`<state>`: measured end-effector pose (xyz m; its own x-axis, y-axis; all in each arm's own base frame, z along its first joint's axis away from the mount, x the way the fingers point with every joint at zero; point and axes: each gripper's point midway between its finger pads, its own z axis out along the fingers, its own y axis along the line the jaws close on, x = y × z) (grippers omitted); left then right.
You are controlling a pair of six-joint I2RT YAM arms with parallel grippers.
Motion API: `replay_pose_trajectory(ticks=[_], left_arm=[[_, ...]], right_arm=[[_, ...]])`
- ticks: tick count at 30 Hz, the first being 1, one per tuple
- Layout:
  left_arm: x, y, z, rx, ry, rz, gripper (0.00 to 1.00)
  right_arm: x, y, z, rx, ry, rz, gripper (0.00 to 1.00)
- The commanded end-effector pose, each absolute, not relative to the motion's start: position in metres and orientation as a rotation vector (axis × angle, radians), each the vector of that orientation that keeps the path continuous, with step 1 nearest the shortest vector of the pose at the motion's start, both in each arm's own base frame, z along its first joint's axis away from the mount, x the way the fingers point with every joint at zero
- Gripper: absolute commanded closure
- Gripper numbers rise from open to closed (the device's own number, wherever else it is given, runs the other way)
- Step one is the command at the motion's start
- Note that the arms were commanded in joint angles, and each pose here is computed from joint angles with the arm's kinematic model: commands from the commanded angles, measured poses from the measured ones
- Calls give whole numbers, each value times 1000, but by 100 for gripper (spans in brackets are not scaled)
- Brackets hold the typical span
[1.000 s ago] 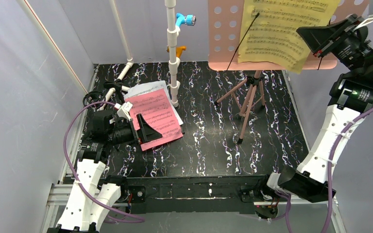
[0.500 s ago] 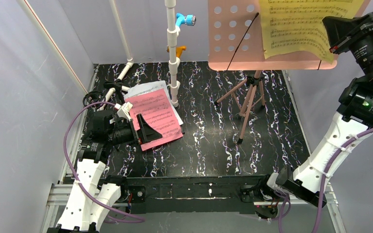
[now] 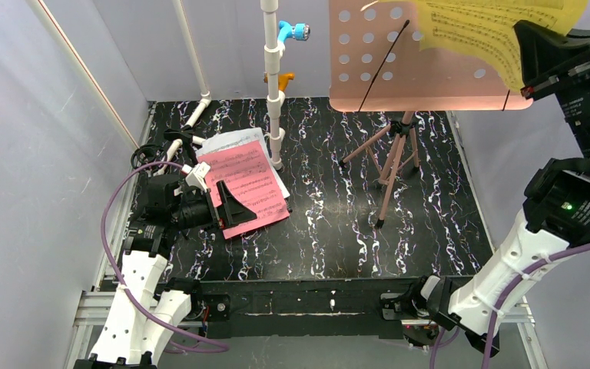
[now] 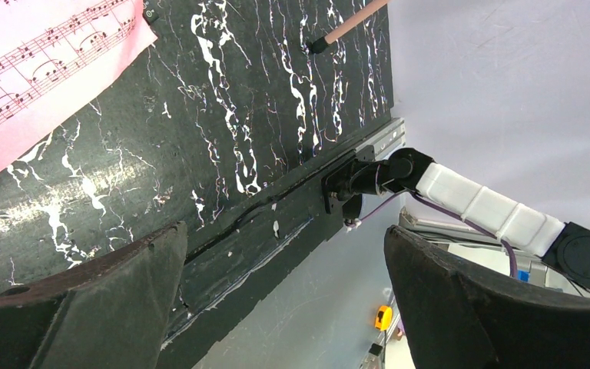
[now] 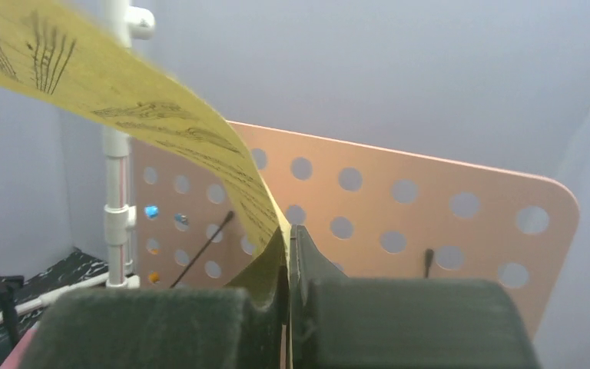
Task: Pack up the instrument practice props
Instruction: Pick up the sheet music from the music stand.
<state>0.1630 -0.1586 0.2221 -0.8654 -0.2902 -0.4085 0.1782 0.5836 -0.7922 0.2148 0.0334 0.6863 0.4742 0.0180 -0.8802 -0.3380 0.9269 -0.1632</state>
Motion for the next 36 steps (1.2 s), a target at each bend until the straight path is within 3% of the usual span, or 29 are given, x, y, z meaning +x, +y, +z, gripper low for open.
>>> replay_pose_trajectory(ticks=[1,13,36], left_arm=[[160,-161,236,-35,2274,-1262,0],[160,-166,251,38,2204,-1300,0],[139,-189,333,540,1735,-1251,0]], right_arm=[[183,71,696,-503,980,302,99],[159,108,663,-671,1074,555,99],[134,127,567,-618,1331,776,99]])
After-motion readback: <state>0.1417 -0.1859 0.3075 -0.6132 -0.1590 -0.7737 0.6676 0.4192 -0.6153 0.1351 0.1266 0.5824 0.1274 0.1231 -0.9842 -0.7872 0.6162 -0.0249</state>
